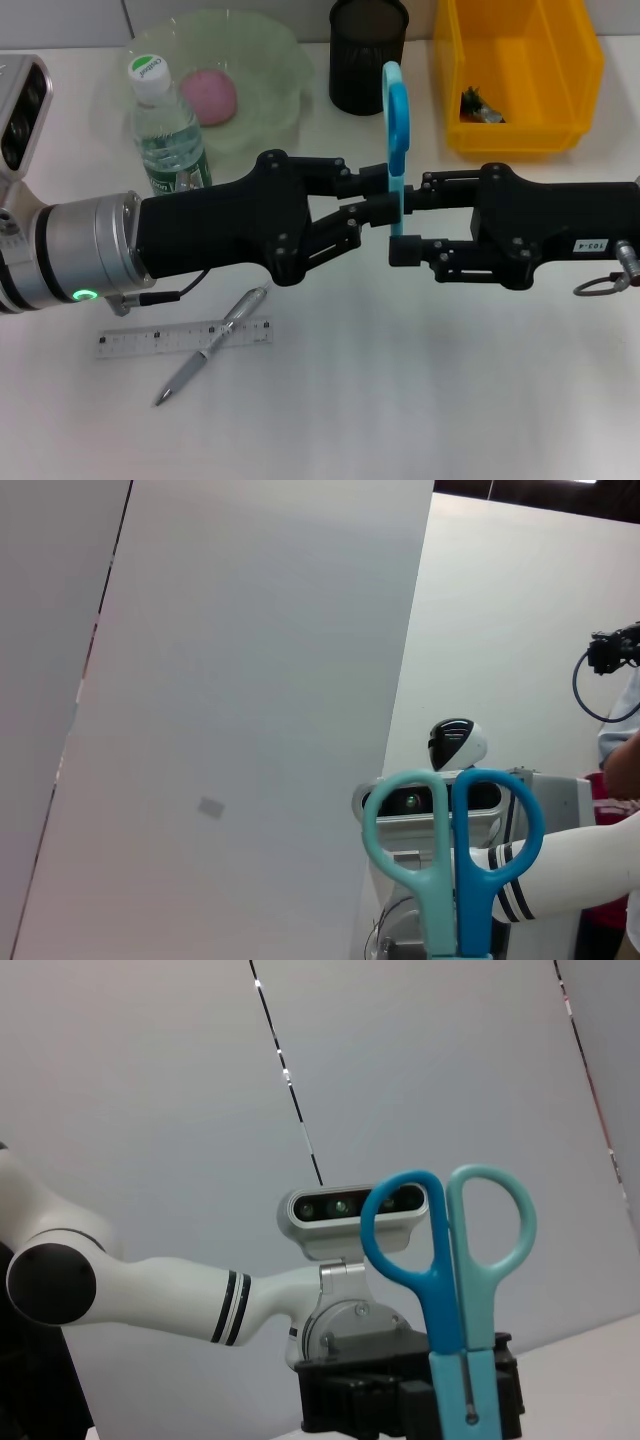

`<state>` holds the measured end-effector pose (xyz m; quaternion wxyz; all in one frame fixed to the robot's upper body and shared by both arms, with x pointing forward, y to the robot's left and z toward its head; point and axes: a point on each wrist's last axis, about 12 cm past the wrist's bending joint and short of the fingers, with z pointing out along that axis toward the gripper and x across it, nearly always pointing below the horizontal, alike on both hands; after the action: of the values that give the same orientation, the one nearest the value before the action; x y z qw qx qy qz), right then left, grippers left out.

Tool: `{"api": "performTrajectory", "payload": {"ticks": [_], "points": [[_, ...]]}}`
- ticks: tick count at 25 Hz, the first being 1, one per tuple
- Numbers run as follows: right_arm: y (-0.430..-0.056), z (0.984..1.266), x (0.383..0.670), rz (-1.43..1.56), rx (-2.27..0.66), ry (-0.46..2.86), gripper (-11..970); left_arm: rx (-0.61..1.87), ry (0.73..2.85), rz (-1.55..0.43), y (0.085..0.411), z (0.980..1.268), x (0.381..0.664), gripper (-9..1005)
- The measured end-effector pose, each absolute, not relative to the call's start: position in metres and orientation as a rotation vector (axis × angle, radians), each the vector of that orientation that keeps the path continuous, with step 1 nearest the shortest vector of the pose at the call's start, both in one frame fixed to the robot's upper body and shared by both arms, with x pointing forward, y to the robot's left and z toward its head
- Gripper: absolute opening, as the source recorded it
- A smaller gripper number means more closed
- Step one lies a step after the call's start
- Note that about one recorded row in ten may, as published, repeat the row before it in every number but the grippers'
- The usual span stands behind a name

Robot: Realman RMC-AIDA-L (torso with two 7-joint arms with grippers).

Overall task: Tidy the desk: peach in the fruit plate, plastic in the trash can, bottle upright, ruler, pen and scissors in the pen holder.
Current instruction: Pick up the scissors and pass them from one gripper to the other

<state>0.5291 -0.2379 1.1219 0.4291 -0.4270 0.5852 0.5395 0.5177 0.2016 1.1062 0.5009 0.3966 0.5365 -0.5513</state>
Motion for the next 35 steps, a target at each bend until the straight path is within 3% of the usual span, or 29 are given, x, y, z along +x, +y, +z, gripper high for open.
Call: {"api": "performTrajectory", "payload": {"ticks": [13,35], "points": [[-0.2375,1.1225,0.5298,1.343,-1.068,1.455,306,0.957,1.297,-1.337,0.2006,1.1054,0.5180,223],[-0.2375,1.1217,0.5297,1.337,-1.063,1.455,199,0.953,1.299,-1.328,0.2012,1.1053,0.5189,223]]}}
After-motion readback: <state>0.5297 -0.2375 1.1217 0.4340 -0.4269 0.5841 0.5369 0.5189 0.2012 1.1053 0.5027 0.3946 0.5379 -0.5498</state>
